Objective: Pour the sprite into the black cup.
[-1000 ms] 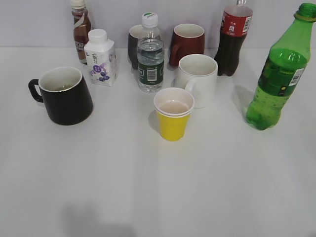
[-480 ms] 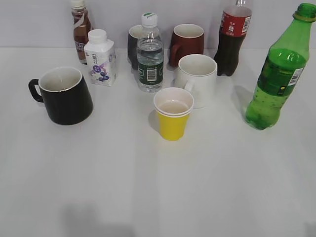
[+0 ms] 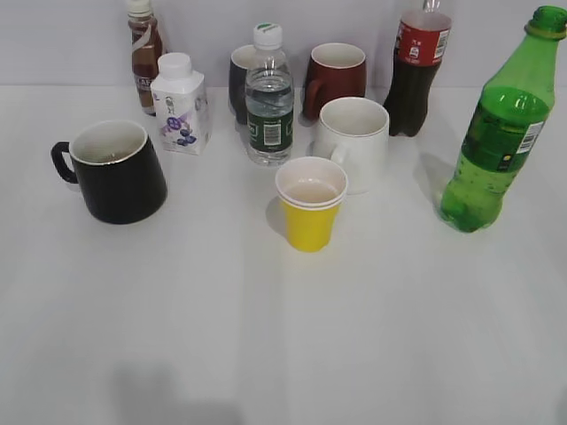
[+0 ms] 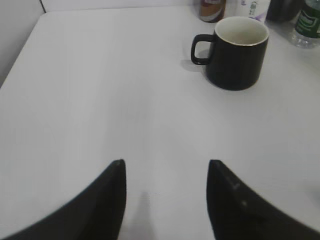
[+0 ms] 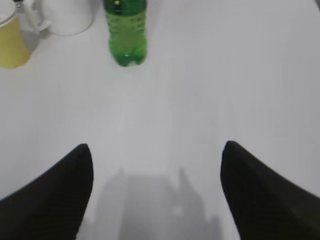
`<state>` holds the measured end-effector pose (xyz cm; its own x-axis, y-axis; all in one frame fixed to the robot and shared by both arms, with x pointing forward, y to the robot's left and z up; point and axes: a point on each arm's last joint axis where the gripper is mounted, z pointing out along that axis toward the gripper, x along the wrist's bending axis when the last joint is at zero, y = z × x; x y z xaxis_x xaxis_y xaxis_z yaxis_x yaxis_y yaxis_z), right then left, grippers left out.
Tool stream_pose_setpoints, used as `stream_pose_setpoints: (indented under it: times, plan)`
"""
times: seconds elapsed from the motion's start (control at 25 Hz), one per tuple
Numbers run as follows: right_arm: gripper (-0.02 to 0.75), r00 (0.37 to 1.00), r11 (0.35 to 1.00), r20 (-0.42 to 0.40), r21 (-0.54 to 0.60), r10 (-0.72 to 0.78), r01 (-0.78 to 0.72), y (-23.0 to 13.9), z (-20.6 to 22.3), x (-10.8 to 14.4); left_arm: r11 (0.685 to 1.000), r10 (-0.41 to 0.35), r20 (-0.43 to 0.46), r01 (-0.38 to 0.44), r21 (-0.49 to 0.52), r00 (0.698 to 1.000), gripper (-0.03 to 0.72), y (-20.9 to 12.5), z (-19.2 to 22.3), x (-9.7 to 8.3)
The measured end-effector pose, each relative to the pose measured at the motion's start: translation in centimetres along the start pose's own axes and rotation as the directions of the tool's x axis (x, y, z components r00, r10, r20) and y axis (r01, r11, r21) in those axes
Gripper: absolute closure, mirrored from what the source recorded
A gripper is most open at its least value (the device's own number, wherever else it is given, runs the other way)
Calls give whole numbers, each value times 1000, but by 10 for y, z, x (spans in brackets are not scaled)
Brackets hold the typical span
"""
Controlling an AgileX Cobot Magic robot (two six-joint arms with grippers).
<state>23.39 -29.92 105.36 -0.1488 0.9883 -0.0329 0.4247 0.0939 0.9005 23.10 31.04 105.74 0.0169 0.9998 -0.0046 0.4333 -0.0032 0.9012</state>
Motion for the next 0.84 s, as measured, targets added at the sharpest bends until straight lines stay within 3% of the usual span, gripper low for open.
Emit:
stream_pose_setpoints:
  times: [0.52, 0.84]
  plan:
    - [146, 1000, 1000, 4, -3, 2, -2, 0, 0, 0, 1000, -9, -20, 9, 0, 1000, 433, 0, 0, 0]
    - [146, 1000, 1000, -3, -3, 7, -7, 0, 0, 1, 1000, -9, -20, 9, 0, 1000, 447, 0, 0, 0]
